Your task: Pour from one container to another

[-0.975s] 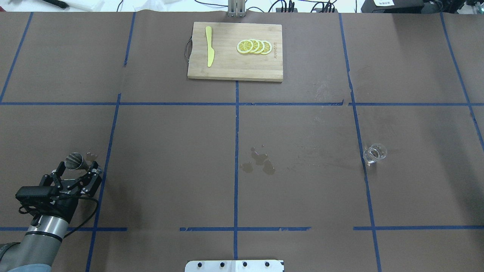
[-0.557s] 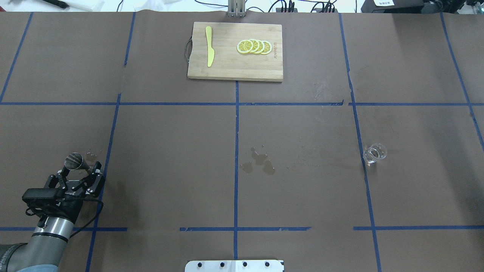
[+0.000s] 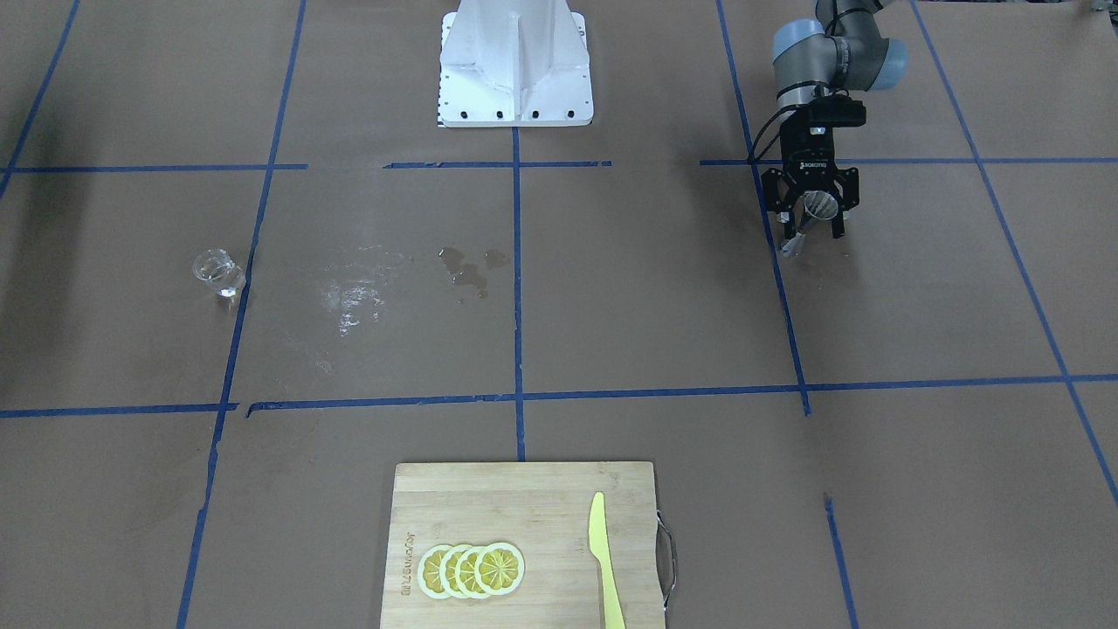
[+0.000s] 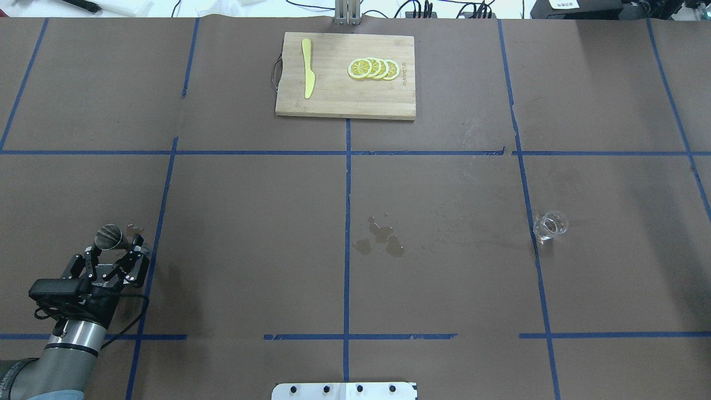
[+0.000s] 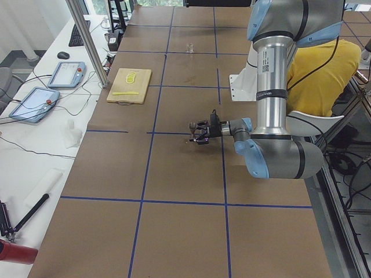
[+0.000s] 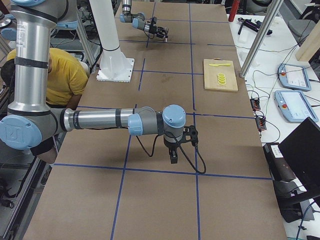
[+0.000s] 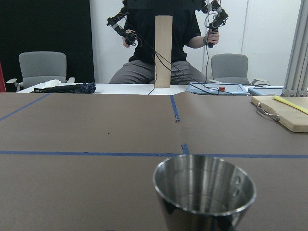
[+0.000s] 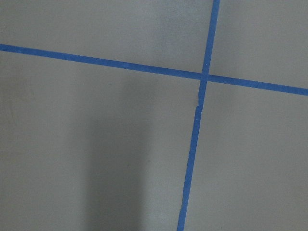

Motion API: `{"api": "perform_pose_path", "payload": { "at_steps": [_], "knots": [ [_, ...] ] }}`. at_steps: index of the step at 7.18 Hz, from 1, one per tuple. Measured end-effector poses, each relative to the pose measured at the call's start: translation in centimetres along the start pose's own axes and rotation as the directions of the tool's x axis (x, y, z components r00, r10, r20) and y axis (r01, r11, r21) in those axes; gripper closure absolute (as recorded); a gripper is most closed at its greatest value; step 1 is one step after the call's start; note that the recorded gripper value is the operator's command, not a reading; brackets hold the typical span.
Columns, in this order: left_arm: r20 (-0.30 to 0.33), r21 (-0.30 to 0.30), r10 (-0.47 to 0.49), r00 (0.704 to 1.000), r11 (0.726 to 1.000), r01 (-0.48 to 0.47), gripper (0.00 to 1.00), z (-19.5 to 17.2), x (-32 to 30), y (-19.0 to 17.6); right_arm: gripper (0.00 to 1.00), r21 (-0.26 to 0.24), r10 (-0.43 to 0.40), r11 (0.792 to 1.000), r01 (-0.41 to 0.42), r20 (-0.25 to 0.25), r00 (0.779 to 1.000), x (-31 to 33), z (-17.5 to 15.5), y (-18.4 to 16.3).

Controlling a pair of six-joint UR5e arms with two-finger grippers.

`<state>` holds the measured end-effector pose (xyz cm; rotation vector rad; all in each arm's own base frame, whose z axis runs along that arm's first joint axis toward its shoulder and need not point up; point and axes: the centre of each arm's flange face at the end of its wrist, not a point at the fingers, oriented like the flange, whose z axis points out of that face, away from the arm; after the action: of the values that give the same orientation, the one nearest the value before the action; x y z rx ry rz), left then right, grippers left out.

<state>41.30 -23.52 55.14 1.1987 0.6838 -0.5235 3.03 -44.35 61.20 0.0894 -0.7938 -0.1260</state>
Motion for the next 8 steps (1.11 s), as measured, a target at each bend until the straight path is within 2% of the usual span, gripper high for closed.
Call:
{"api": "perform_pose_path", "payload": {
  "at_steps": [3, 5, 8],
  "knots": [
    [-0.005, 0.002, 0.004, 1.000, 1.000, -0.004, 0.36, -0.26, 0.14, 0.17, 0.00, -0.001, 0.001, 1.000, -0.001, -0.001, 1.000, 0.04, 0.03, 0.00],
    [-0.010, -0.002, 0.006, 1.000, 1.000, -0.006, 0.43, -0.49, 0.27, 0.34, 0.00, -0.003, 0.003, 1.000, -0.003, -0.001, 1.000, 0.17, 0.15, -0.06],
    [-0.013, -0.006, 0.008, 1.000, 1.000, -0.008, 0.44, -0.69, 0.37, 0.49, 0.00, -0.003, 0.003, 1.000, -0.003, -0.001, 1.000, 0.20, 0.18, -0.15]
  ]
}}
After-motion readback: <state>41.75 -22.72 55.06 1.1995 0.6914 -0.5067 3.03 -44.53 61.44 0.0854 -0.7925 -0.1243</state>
